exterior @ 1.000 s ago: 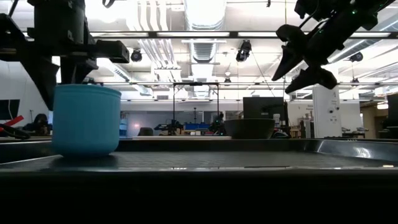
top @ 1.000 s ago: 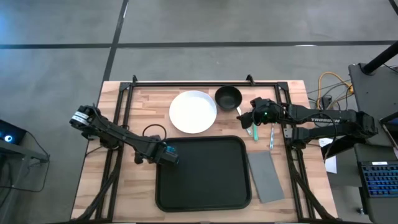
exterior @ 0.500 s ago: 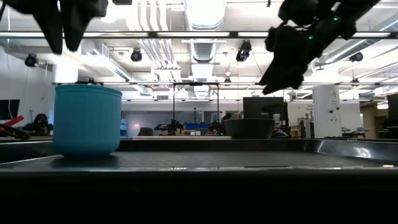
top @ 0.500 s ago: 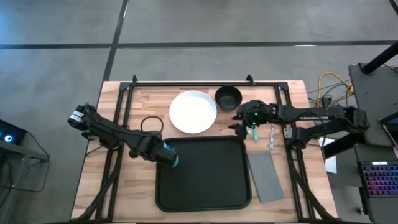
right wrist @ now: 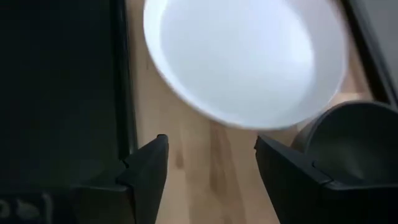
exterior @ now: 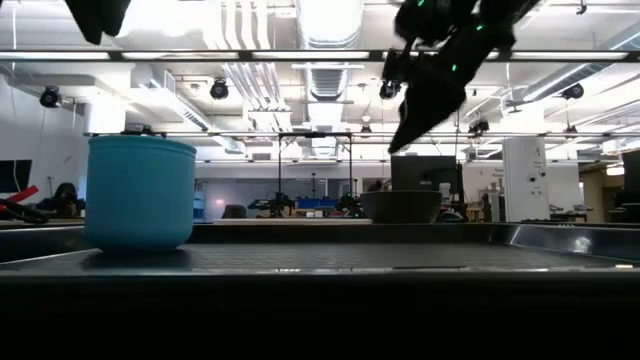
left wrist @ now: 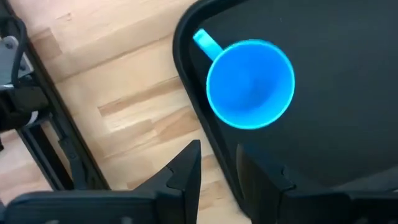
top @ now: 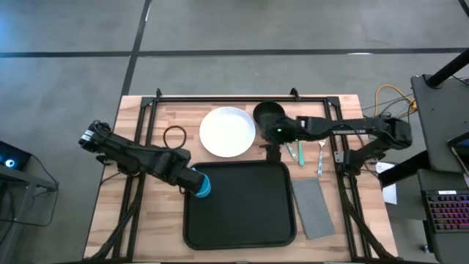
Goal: Set up tray
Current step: Put the plate on top of the tray
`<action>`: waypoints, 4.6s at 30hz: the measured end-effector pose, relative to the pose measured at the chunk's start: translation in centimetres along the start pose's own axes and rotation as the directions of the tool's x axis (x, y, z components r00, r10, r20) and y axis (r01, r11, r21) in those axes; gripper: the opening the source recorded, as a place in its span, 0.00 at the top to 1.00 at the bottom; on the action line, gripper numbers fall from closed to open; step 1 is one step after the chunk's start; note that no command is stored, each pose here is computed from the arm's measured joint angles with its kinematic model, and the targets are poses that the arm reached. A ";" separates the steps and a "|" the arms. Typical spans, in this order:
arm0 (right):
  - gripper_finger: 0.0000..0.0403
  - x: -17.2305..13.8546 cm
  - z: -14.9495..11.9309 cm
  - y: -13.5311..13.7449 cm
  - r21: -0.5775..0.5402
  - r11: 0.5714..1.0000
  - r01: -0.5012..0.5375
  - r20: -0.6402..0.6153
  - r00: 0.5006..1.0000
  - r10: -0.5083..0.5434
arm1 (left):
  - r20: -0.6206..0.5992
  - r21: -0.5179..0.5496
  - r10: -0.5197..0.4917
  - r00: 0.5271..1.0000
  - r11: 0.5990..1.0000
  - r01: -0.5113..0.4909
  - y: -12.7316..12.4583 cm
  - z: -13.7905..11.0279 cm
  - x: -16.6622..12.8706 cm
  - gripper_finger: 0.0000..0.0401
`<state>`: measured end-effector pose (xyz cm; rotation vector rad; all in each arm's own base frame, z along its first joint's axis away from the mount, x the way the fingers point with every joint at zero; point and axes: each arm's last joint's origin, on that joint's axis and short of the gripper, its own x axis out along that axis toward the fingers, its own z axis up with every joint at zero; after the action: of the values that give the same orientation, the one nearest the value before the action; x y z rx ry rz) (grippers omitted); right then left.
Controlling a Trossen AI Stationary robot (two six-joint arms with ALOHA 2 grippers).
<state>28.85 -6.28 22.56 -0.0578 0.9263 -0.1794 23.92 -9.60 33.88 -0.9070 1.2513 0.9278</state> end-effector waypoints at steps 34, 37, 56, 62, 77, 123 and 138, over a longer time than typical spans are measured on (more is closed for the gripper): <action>0.43 11.4 3.2 1.0 -0.463 0.862 -0.205 -0.278 0.957 0.079 | 0.342 -0.121 -0.073 0.937 0.985 0.121 8.8 -0.5 1.9 0.79; 0.43 12.5 2.8 1.2 -0.477 0.851 -0.219 -0.308 0.949 0.071 | 0.344 -0.126 -0.070 0.936 0.985 0.120 8.8 -0.6 2.2 0.79; 0.79 13.4 2.7 0.8 -0.312 0.928 -0.205 -0.316 0.943 0.102 | 0.352 -0.095 -0.056 0.934 0.991 0.096 8.8 -0.6 2.7 0.79; 0.88 14.3 2.4 0.8 -0.232 0.955 -0.184 -0.335 0.937 0.100 | 0.353 -0.095 -0.057 0.934 0.991 0.096 8.8 -0.6 2.7 0.79; 0.98 8.8 8.9 0.8 -0.254 0.947 -0.196 -0.217 0.966 0.141 | 0.370 -0.093 -0.057 0.927 0.991 0.098 8.8 -0.6 2.7 0.79; 0.98 0.1 1.7 33.5 -0.467 0.843 -0.267 -0.264 0.952 0.155 | 0.266 0.259 -0.428 0.864 0.895 0.364 2.2 -9.0 4.8 0.79; 0.97 0.9 2.2 33.7 -0.522 0.758 -0.391 -0.297 0.917 0.268 | 0.261 0.251 -0.456 0.851 0.883 0.396 2.2 -8.9 4.5 0.79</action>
<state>35.44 26.64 18.88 -0.4412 1.1571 0.4468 19.05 -16.77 28.48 -0.8054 0.7983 0.5547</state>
